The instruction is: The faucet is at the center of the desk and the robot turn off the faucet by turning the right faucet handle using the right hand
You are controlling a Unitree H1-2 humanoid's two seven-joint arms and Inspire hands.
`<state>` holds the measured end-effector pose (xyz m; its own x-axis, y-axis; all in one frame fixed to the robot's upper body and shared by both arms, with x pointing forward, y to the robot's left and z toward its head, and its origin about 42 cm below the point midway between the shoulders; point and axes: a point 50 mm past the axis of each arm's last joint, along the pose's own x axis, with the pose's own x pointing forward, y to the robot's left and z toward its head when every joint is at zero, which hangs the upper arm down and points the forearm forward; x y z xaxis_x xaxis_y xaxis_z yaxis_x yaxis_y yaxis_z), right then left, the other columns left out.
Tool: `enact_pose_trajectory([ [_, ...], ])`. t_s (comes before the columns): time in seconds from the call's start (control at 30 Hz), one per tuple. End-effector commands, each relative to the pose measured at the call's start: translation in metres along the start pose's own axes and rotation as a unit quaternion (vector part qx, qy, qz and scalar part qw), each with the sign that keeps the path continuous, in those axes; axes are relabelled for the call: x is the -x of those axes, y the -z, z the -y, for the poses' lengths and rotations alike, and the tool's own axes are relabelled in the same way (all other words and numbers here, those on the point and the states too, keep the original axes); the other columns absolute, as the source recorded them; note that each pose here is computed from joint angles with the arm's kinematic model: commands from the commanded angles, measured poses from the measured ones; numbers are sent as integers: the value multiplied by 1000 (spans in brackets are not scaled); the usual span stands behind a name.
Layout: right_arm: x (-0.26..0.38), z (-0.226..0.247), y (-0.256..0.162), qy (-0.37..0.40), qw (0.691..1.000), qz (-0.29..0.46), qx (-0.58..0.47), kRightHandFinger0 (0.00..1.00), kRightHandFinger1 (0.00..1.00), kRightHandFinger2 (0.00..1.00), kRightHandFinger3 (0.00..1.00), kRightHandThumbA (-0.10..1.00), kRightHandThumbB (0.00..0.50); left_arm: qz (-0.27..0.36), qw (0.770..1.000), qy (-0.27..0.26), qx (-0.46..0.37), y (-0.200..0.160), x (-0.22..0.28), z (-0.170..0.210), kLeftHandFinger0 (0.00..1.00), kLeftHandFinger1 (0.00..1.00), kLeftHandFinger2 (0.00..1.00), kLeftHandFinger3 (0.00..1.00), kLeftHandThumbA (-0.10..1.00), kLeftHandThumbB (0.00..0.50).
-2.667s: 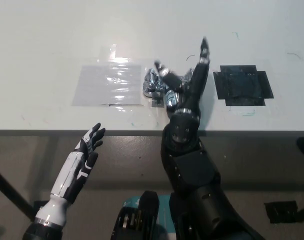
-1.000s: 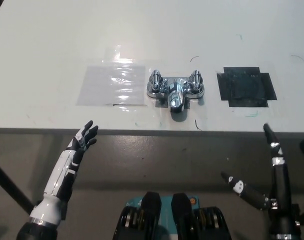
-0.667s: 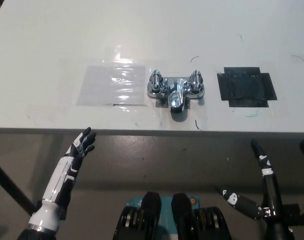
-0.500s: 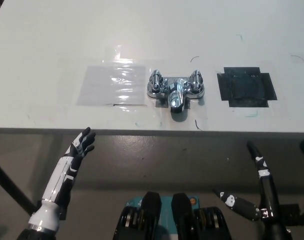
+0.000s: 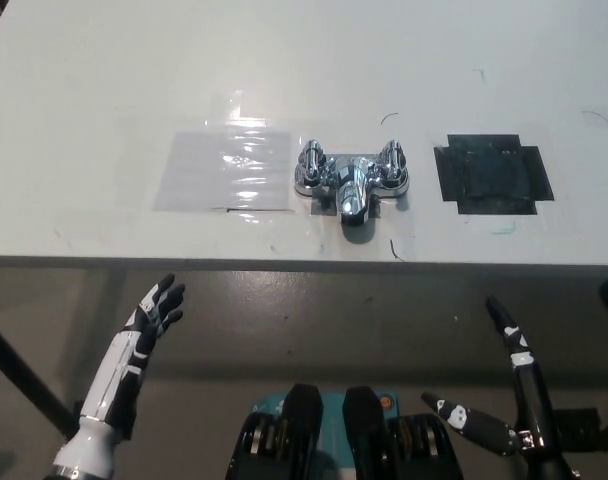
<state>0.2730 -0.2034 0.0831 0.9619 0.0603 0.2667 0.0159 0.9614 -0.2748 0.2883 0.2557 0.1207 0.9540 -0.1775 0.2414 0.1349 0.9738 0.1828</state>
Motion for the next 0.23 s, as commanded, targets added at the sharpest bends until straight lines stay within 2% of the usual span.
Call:
enact_pose_trajectory([
  [0.0, -6, 4, -8, -5, 1000, 30, 4, 1000, 1000, 1000, 1000, 1000, 185, 21, 1000, -8, -1, -6, -3, -2, 1000, 1000, 1000, 1000, 993, 297],
  [0.2, -9, 3, -8, -6, 999, 32, 5, 1000, 1000, 1000, 1000, 1000, 180, 20, 1000, -8, -1, -7, -5, -3, 1000, 1000, 1000, 1000, 986, 307],
])
